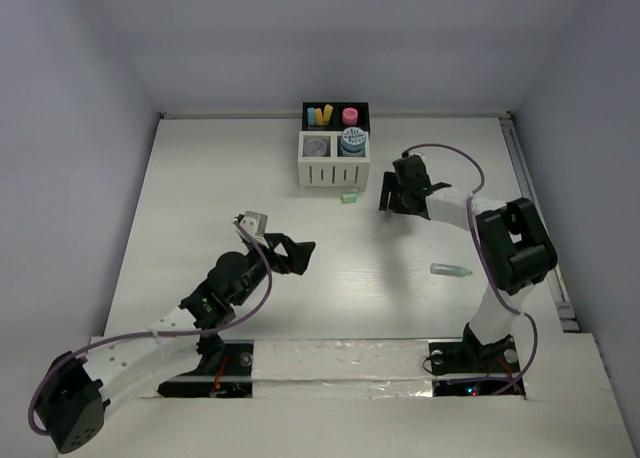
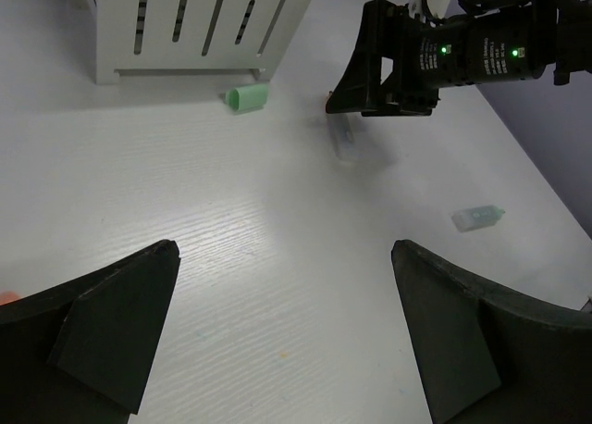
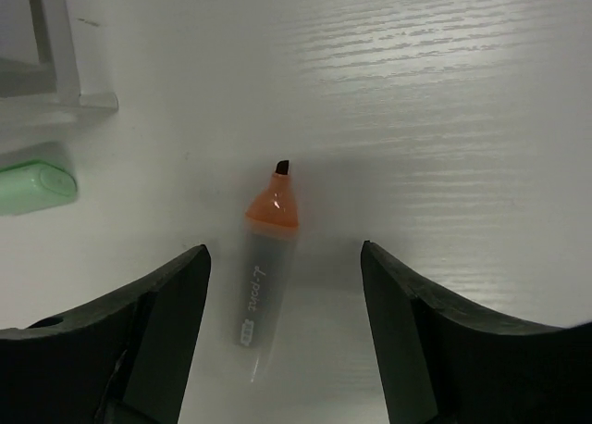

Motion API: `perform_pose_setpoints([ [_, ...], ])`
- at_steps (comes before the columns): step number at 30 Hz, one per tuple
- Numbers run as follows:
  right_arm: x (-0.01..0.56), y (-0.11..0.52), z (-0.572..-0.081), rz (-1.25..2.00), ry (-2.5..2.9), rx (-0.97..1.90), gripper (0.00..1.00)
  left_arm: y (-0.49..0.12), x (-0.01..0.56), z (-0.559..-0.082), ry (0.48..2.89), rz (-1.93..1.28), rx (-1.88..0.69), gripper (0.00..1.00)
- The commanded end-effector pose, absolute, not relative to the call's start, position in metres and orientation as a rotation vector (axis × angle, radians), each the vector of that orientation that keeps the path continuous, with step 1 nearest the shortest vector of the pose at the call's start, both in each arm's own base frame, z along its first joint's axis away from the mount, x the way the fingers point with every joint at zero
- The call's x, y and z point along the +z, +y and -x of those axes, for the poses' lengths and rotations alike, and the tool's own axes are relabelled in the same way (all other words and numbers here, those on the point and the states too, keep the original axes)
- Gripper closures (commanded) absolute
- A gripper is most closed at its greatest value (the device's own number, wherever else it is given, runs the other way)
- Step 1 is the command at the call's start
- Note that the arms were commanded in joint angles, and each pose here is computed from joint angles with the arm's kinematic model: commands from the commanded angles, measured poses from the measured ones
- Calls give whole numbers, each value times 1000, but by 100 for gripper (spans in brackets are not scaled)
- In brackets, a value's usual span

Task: Sort the stationery into containers
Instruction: Pick up the pen from the center of the board.

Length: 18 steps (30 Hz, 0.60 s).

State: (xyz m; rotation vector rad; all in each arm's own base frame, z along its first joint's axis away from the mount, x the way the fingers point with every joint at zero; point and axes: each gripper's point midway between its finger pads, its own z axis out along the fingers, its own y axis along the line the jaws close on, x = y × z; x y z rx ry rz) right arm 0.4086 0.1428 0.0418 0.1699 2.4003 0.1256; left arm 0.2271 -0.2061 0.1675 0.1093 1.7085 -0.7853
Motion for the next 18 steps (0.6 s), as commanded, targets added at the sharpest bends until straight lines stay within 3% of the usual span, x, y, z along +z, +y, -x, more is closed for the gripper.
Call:
perform_pose_setpoints([
  [1, 51, 154, -426, -180, 2367, 166, 31, -214, 189, -229, 1658, -109, -837, 1],
  [3, 46, 154, -425, -181, 2379, 164, 42, -216, 188, -230, 1663, -114, -841, 1],
  [4, 42, 154, -425, -186, 2386, 163, 52, -217, 187, -230, 1666, -116, -843, 1],
  [6, 39, 154, -424, -199, 2385, 164, 55, -219, 188, -230, 1666, -114, -852, 1],
  [8, 36, 153, -423, -197, 2387, 160, 67, -222, 186, -230, 1671, -118, -864, 1],
  [11, 35, 154, -423, -190, 2388, 168, 77, -229, 183, -229, 1682, -131, -893, 1],
  [12, 39, 155, -423, -192, 2374, 180, 91, -233, 183, -229, 1690, -138, -910, 1],
  [16, 47, 154, -422, -183, 2348, 188, 94, -246, 176, -227, 1724, -174, -953, 1],
  [18, 53, 153, -420, -174, 2346, 187, 100, -252, 179, -228, 1724, -171, -978, 1],
])
